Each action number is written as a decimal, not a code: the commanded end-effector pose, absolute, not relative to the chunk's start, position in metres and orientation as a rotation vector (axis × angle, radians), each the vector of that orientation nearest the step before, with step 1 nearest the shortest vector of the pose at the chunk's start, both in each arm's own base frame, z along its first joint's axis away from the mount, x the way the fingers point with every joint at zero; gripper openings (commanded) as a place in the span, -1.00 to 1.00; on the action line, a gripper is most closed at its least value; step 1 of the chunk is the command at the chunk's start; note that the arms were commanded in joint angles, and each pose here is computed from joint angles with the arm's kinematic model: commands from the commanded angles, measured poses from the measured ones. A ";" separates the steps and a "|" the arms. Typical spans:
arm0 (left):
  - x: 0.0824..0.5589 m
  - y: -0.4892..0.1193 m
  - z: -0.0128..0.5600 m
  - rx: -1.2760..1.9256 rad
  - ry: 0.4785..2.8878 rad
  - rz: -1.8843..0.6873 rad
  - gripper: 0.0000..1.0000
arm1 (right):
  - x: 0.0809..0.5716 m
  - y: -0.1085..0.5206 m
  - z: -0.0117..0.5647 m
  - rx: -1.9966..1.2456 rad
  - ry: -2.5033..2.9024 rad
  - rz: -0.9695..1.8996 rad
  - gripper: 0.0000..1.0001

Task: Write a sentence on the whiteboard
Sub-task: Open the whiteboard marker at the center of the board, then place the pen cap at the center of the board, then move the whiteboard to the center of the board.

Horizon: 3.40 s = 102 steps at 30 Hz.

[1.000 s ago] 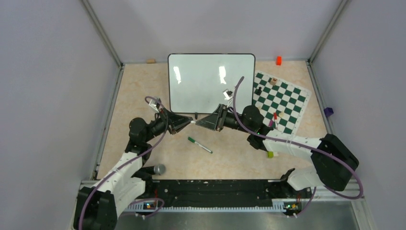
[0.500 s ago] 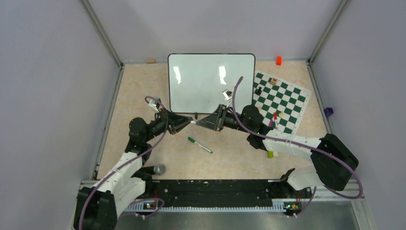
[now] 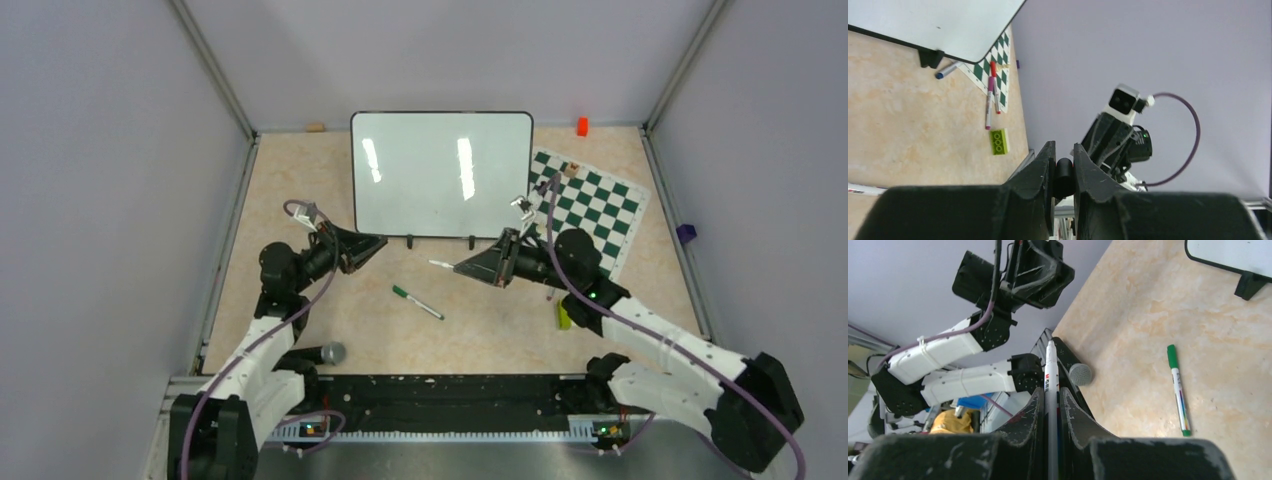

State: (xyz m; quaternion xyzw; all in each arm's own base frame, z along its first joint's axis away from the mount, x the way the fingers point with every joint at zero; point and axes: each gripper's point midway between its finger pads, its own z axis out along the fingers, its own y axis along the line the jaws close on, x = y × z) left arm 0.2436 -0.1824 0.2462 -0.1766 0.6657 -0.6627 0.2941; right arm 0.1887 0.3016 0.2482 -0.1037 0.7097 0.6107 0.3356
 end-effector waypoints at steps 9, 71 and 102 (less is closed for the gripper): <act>0.264 -0.150 0.190 -0.415 1.958 -1.252 -1.00 | 0.199 0.210 0.201 -0.145 2.054 0.954 -1.00; 0.295 -0.214 0.155 -0.070 2.129 -0.643 0.47 | 0.255 0.122 0.196 0.234 2.215 0.185 -1.00; 0.463 -0.041 0.153 -0.515 1.752 -0.948 0.88 | 0.456 0.050 0.180 0.733 2.028 0.358 -1.00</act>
